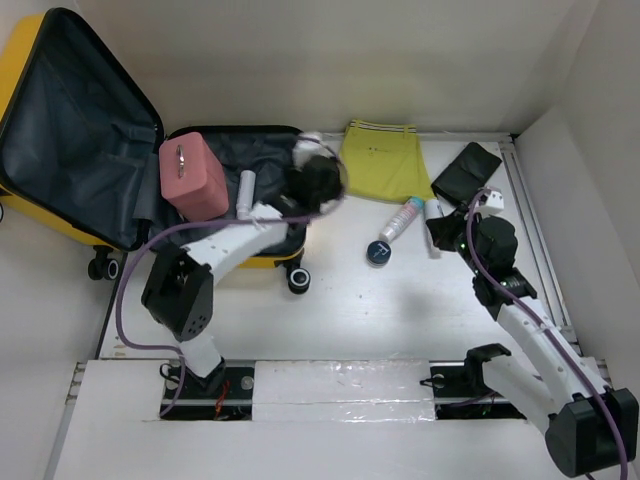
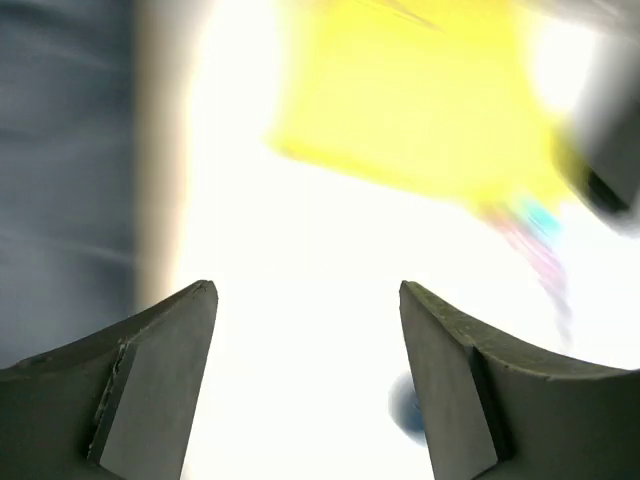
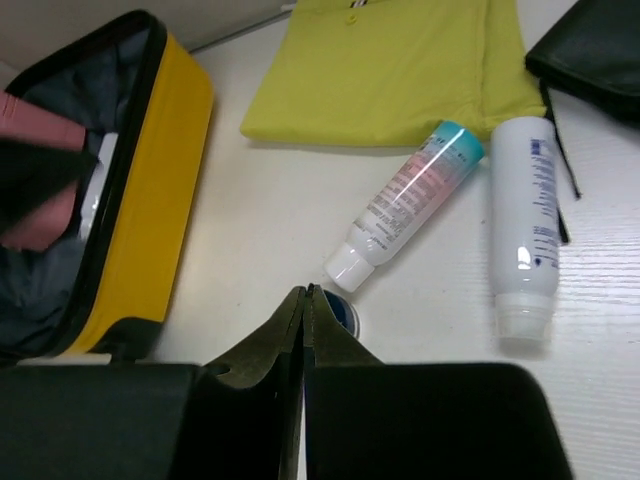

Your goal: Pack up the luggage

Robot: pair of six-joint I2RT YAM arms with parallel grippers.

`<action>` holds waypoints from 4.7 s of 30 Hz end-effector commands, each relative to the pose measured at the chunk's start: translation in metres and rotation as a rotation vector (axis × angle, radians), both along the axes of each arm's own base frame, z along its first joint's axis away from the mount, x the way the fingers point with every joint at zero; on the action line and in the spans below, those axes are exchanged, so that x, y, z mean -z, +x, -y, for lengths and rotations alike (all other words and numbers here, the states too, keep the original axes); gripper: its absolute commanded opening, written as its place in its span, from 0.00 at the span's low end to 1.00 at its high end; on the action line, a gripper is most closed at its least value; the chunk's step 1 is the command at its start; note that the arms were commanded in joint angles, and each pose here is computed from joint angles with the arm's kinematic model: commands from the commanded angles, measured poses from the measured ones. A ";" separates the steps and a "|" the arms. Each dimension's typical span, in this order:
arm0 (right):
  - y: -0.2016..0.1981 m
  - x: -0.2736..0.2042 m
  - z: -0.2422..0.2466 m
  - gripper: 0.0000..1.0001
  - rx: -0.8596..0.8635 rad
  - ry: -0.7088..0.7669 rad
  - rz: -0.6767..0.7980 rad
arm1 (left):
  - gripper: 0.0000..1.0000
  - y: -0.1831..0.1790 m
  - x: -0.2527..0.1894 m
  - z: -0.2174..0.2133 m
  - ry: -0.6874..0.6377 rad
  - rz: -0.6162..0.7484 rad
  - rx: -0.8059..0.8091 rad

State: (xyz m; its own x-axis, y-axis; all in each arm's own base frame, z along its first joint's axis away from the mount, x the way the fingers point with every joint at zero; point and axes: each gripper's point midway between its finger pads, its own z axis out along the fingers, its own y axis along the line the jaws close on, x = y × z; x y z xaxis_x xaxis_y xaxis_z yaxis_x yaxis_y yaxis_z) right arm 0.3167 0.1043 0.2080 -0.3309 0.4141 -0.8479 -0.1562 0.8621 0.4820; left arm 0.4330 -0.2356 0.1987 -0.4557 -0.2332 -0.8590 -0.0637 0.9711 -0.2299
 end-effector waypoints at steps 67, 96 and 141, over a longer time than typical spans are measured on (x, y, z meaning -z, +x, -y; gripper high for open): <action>-0.001 -0.023 0.000 0.67 0.004 0.008 0.070 | 0.99 -0.054 0.057 -0.090 -0.028 -0.061 -0.265; 0.001 -0.015 0.029 0.46 0.177 0.019 0.039 | 0.86 -0.019 0.127 0.249 0.254 -0.036 0.540; 0.003 -0.014 0.007 0.58 0.058 0.014 0.041 | 0.86 0.019 0.057 -0.066 -0.075 -0.019 -0.204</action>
State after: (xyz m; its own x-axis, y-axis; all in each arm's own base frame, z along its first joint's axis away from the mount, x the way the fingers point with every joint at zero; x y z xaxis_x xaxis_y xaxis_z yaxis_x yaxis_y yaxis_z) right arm 0.3131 0.0934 0.2093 -0.3099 0.4500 -0.8375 -0.0906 0.8629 0.4972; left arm 0.4343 -0.1501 0.0722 -0.5472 -0.2827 -0.7878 -0.3048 0.9439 -0.1270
